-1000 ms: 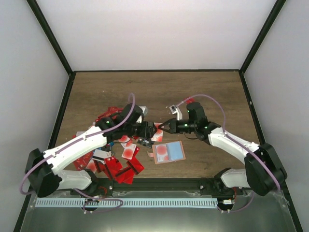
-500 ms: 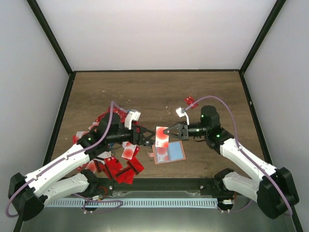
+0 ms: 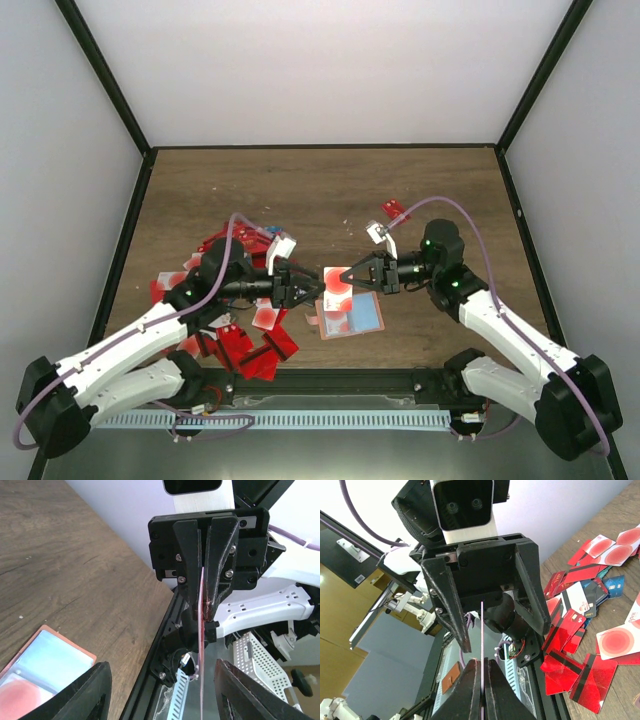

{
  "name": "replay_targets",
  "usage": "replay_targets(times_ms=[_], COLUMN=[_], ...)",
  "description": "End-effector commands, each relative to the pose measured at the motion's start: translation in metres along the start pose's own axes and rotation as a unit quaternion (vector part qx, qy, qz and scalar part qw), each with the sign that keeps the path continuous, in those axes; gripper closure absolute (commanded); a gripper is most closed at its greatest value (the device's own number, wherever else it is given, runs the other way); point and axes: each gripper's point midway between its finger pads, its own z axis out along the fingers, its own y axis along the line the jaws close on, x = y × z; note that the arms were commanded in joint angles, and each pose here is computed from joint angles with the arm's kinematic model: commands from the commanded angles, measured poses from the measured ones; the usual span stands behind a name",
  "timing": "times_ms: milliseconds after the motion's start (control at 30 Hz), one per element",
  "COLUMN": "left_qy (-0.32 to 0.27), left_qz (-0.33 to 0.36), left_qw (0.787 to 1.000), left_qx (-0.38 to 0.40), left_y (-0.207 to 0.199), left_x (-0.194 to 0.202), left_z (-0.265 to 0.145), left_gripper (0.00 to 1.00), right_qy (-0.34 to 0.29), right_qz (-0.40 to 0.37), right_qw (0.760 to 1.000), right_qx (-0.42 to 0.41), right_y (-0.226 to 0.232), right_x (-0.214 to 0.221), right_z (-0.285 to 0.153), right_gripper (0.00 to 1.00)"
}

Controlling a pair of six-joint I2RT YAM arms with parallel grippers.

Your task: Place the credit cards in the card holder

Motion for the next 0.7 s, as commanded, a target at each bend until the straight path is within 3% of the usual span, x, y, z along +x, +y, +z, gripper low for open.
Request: replay_targets(times_ms=[0, 367, 433, 500, 567, 633, 667], left_qy=[0.001, 0.021, 0.022, 0.018, 0.011, 0.008, 0.007], left_qz=[0.021, 0.016, 0.017, 0.016, 0.011, 0.003, -0.004], left_qw=[0.999, 0.998, 0.998, 0.999, 0.999, 1.000, 1.000], left_qx=[0.042, 0.052, 0.053, 0.047, 0.031, 0.012, 0.001], left_y=[-0.014, -0.014, -0.015, -0.013, -0.008, -0.002, 0.001], left_x=[0.000, 0.008, 0.008, 0.007, 0.005, 0.004, 0.004], left_z=[0.002, 0.012, 0.013, 0.013, 0.012, 0.011, 0.011], left_gripper=[0.44, 0.62, 0.71, 0.91, 0.96, 0.96, 0.96], right_qy=[0.003, 0.003, 0.004, 0.004, 0.000, -0.004, -0.008], right_qz=[-0.024, -0.022, -0.021, -0.020, -0.020, 0.000, 0.006], right_qw=[0.999, 1.000, 1.000, 1.000, 1.000, 1.000, 0.999], right_qx=[-0.021, -0.021, -0.021, -0.019, -0.009, 0.024, 0.048], right_y=[0.015, 0.013, 0.012, 0.011, 0.008, -0.006, -0.014], right_x=[-0.006, -0.010, -0.009, -0.009, -0.010, -0.009, -0.011], right_z=[-0.002, -0.001, -0.001, -0.001, -0.001, -0.001, -0.001], right_gripper=[0.99, 0.99, 0.99, 0.99, 0.99, 0.91, 0.79])
